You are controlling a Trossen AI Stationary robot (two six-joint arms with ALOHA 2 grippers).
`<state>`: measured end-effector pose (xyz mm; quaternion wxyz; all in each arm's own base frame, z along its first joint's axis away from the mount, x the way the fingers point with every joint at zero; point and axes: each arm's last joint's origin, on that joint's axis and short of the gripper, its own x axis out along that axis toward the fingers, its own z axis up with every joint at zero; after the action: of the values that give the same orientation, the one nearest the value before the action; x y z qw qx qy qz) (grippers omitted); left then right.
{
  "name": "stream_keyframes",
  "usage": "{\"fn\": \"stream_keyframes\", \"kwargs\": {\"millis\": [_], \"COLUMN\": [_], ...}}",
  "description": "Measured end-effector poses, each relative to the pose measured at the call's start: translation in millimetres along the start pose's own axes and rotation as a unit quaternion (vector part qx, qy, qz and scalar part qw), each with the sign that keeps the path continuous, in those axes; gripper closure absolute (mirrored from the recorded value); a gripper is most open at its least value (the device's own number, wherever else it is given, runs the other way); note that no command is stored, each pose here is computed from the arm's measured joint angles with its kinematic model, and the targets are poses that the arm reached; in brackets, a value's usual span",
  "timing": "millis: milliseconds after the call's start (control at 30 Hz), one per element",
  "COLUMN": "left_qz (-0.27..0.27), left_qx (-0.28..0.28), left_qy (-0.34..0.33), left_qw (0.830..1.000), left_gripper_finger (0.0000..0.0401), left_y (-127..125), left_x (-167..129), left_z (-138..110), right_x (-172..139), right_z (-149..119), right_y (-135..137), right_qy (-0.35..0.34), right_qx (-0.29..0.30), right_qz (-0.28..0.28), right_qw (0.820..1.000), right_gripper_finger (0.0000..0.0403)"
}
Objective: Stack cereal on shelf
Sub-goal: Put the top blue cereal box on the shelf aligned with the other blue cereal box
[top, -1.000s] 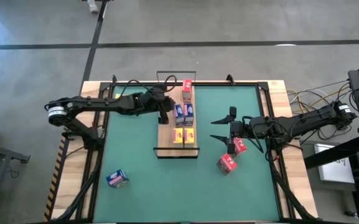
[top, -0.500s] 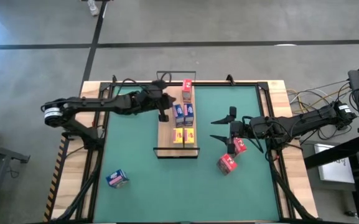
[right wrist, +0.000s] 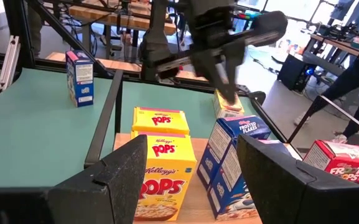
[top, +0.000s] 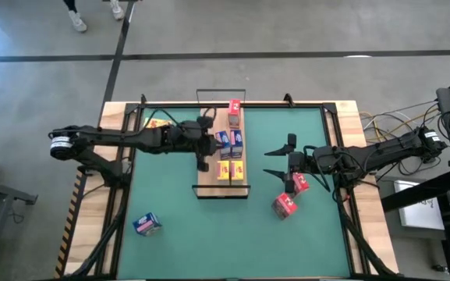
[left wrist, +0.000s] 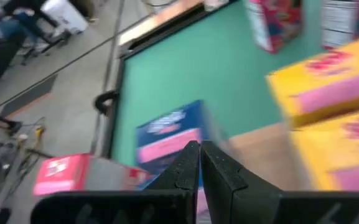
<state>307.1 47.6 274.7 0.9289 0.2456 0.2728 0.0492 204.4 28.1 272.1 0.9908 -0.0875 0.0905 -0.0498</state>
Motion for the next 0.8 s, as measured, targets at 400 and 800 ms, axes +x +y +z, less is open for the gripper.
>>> {"fn": "stream_keyframes", "kwargs": {"millis": [400,800], "left_qz": [-0.017,-0.002], "left_qx": [-0.016,-0.013], "left_qy": [0.038,0.065], "left_qw": [0.999,0.998], "left_gripper_finger": [0.0401,0.0401], "left_y": [-10.5,-12.3], "left_x": [5.5,14.6], "left_z": [-5.7,-12.0], "right_x": [0.0,0.0], "right_z": [0.0,0.0], "right_y": [0.0,0.0], "right_qy": [0.000,0.000], "right_qx": [0.001,0.000], "right_qz": [0.000,0.000], "right_qw": [1.000,1.000], "right_gripper_finger": [0.0165,0.0165]}}
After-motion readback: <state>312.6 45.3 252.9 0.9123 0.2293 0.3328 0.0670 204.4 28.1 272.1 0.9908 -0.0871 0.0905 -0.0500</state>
